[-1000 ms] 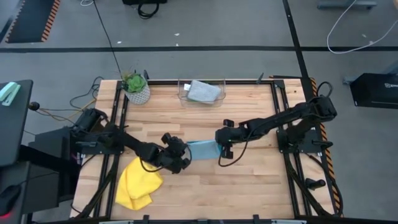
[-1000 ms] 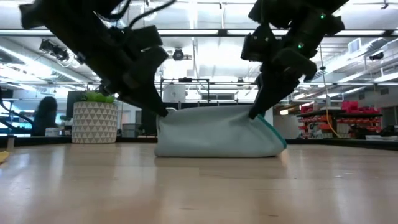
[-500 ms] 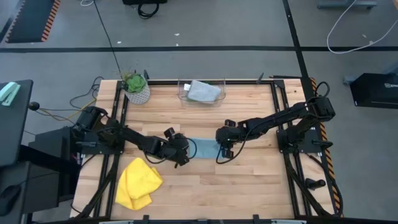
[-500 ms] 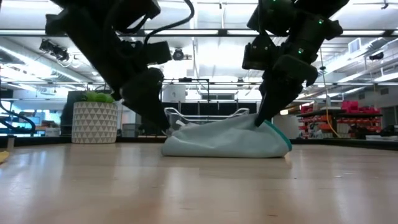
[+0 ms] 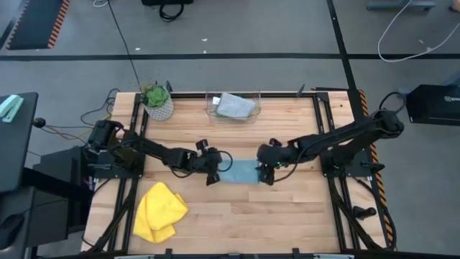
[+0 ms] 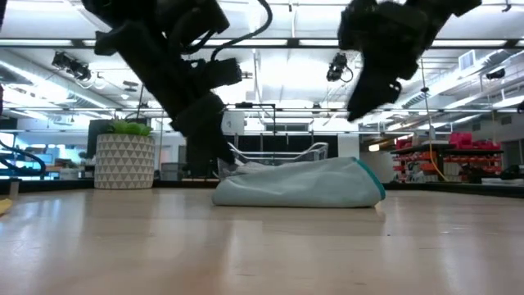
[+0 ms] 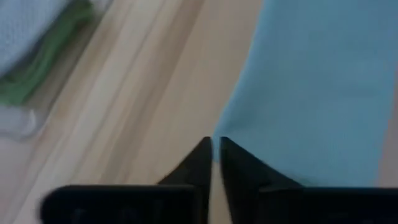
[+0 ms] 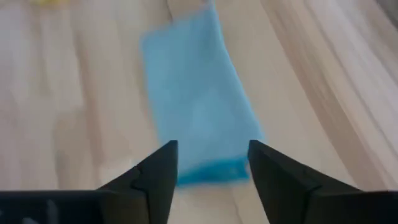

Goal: Fold microfiber towels
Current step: Stack the folded blue microfiber cloth on top of the gray microfiber cloth

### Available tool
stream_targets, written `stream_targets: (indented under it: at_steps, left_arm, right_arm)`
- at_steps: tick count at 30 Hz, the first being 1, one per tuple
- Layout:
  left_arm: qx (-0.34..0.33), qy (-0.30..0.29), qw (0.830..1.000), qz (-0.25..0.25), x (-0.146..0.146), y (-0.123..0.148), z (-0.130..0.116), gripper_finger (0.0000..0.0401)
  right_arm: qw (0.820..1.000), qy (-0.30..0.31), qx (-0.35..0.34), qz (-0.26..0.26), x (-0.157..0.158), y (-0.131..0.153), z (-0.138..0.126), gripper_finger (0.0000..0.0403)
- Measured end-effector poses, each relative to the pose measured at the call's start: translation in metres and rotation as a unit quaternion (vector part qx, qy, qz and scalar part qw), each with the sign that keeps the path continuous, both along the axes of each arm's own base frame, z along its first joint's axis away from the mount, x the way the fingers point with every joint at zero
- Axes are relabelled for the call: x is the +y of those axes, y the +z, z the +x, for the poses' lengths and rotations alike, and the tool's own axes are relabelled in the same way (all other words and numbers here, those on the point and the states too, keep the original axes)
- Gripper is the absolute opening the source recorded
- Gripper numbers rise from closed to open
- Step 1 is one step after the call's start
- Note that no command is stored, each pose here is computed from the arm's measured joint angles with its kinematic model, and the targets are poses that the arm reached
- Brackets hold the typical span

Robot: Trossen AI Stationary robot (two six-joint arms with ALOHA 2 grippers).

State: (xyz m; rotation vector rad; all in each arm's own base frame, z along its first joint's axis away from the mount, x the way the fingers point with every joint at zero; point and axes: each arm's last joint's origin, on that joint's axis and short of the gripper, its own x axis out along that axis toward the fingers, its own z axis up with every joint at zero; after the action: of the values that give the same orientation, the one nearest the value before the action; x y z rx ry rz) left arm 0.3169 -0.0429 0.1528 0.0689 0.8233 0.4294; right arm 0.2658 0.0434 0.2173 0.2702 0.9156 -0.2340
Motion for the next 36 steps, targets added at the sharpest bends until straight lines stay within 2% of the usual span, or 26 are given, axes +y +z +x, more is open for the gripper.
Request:
stream_targets:
  at_steps: [3,6,8,10,13,16,20,26,32,36]
  left_arm:
    - [-0.029,-0.015,0.999,0.003,0.003,0.005,0.006,0.0009]
    - [-0.075,-0.056,0.995,-0.039,0.007,0.009,0.015,0.0014]
    - [-0.119,-0.082,0.987,-0.064,0.011,0.006,0.015,0.0009]
    - [-0.153,-0.097,0.979,-0.090,0.017,-0.004,0.008,0.0006]
    - [-0.215,-0.096,0.966,-0.112,0.026,-0.014,-0.004,0.0010]
    - [-0.243,-0.092,0.958,-0.117,0.031,-0.022,-0.014,0.0012]
    - [-0.239,-0.093,0.959,-0.116,0.032,-0.028,-0.015,0.0005]
    - [-0.214,-0.092,0.965,-0.118,0.031,-0.047,-0.008,0.0014]
    - [-0.190,-0.075,0.972,-0.117,0.034,-0.069,-0.002,0.0005]
    - [-0.185,-0.068,0.974,-0.113,0.035,-0.073,-0.003,0.0016]
  right_arm:
    - [0.999,-0.004,-0.053,0.003,0.009,-0.008,0.010,0.0160]
    - [0.996,-0.008,-0.094,0.004,0.012,-0.024,0.019,0.0087]
    - [0.993,-0.027,-0.116,-0.015,0.011,-0.034,0.020,0.0034]
    - [0.990,-0.047,-0.126,-0.033,0.009,-0.047,0.015,0.0011]
    - [0.985,-0.059,-0.160,-0.024,0.006,-0.062,0.011,0.0020]
    - [0.981,-0.063,-0.182,-0.022,0.002,-0.079,0.008,0.0018]
    - [0.982,-0.065,-0.175,-0.034,-0.004,-0.100,0.010,0.0005]
    - [0.988,-0.066,-0.136,-0.042,-0.003,-0.124,0.014,0.0010]
    - [0.987,-0.076,-0.135,-0.036,-0.002,-0.130,0.014,0.0005]
    - [0.988,-0.069,-0.131,-0.037,0.000,-0.128,0.012,0.0008]
